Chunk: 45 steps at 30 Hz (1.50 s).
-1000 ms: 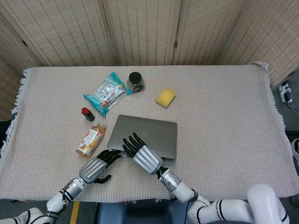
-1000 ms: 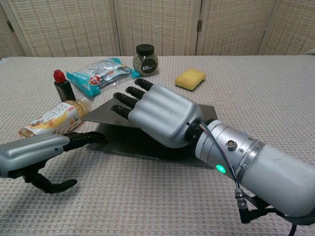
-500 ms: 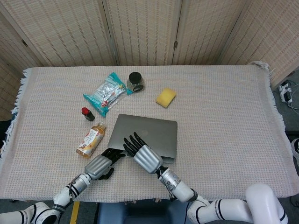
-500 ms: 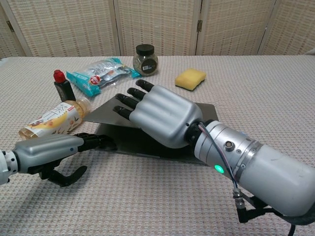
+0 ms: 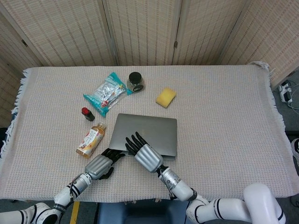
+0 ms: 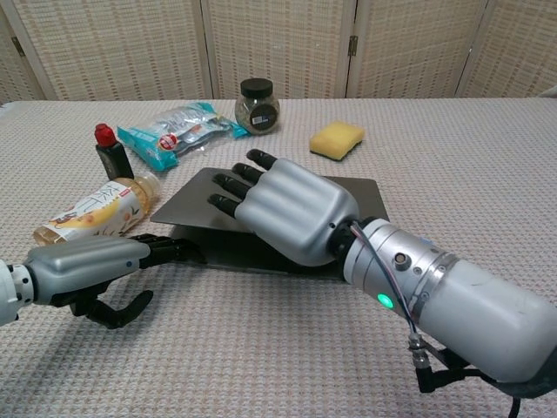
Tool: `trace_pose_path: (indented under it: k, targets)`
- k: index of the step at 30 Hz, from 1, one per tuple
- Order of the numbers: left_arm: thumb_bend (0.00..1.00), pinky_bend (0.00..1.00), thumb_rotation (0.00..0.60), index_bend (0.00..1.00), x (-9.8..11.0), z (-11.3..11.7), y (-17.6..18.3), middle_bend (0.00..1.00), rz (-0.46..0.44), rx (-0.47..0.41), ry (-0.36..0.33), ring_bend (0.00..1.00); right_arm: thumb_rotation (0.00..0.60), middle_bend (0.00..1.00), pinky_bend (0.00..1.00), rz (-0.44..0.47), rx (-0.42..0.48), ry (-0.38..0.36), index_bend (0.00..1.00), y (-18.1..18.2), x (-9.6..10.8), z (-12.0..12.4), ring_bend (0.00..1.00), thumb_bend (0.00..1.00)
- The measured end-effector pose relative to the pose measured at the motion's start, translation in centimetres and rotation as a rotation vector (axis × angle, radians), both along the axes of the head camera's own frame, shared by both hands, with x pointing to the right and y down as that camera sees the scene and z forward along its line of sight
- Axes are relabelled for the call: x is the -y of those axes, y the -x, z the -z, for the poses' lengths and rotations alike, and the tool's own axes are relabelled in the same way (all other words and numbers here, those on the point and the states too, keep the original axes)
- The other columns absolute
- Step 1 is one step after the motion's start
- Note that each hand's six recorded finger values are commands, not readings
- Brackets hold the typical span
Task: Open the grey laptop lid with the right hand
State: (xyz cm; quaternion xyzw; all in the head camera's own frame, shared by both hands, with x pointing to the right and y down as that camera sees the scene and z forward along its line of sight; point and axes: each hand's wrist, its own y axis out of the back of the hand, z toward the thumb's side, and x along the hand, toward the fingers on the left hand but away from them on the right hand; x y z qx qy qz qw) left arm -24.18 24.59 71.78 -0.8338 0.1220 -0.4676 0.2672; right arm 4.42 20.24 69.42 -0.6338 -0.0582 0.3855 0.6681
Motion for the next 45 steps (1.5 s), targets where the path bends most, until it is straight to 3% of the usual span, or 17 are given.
trace_pose_path:
  k: [23,32,45]
  targets:
    - [0.76,0.0,0.6,0.07,-0.2,-0.2,-0.3,0.04,-0.008,0.009,0.01,0.0,0.6,0.0,0.0,-0.027,-0.041,-0.035,0.0,0.7,1.9,-1.4,0.0,0.54]
    - [0.76,0.0,0.6,0.07,-0.3,-0.1,-0.3,0.04,-0.017,0.012,-0.002,0.0,0.6,0.0,0.0,-0.098,0.008,-0.058,0.0,0.4,4.5,0.6,0.0,0.54]
    - [0.76,0.0,0.6,0.07,-0.4,-0.2,-0.7,0.04,-0.031,0.022,-0.006,0.0,0.6,0.0,0.0,-0.216,0.035,-0.084,0.0,-0.2,10.0,3.2,0.0,0.54]
